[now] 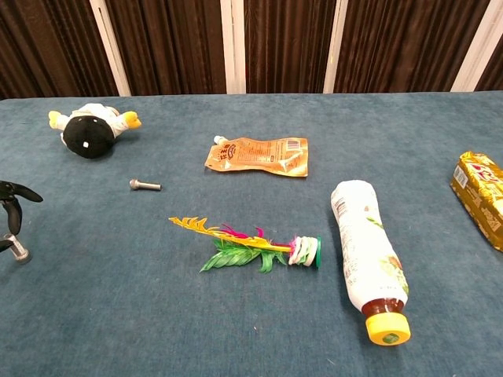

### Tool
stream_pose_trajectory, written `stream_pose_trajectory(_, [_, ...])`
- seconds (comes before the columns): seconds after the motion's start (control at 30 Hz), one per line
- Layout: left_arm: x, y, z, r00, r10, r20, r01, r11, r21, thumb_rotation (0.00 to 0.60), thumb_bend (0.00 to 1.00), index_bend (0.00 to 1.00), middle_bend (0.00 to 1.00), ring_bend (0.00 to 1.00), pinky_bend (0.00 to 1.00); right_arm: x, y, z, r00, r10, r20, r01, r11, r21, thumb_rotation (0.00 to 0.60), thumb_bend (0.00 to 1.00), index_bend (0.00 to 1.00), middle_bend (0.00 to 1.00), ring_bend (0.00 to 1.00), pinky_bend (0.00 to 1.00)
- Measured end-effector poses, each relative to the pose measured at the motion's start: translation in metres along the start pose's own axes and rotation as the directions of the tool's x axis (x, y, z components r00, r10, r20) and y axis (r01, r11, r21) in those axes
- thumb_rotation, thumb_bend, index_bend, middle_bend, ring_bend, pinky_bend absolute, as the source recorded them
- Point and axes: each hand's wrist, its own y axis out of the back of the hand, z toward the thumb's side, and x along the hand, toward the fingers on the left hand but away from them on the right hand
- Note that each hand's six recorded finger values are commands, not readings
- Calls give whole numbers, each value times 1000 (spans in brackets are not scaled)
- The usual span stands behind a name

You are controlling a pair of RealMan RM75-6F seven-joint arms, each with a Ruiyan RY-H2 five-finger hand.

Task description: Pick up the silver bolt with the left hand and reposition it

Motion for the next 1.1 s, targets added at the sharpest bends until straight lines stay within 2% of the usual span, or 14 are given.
stream_pose_trajectory(0.6, [-5, 9, -3, 999, -23, 37, 22, 999, 30, 600, 510, 397, 111, 0, 0, 0, -1, 0, 1000, 4, 4, -4, 1000, 3, 600, 115, 83, 68, 62, 0])
stream_pose_trajectory(0.83, [4, 33, 16, 994, 69, 83, -72, 996, 43, 600, 507, 394, 111, 0, 0, 0, -3, 0, 1000, 9, 5, -9, 1000, 6, 600, 114, 83, 69, 62, 0])
stream_pose_trajectory(0.93, [13, 43, 28, 989, 106, 101, -116, 989, 96, 600, 507, 394, 112, 0, 0, -1, -3, 0, 1000, 11, 7, -11, 1000, 10, 600, 115, 83, 68, 62, 0])
stream_pose_trajectory(1.1, [36, 61, 55, 979, 160, 123, -185, 953, 238, 600, 500, 386, 111, 0, 0, -2, -6, -1, 1000, 15, 16, -16, 1000, 17, 600, 114, 83, 68, 62, 0])
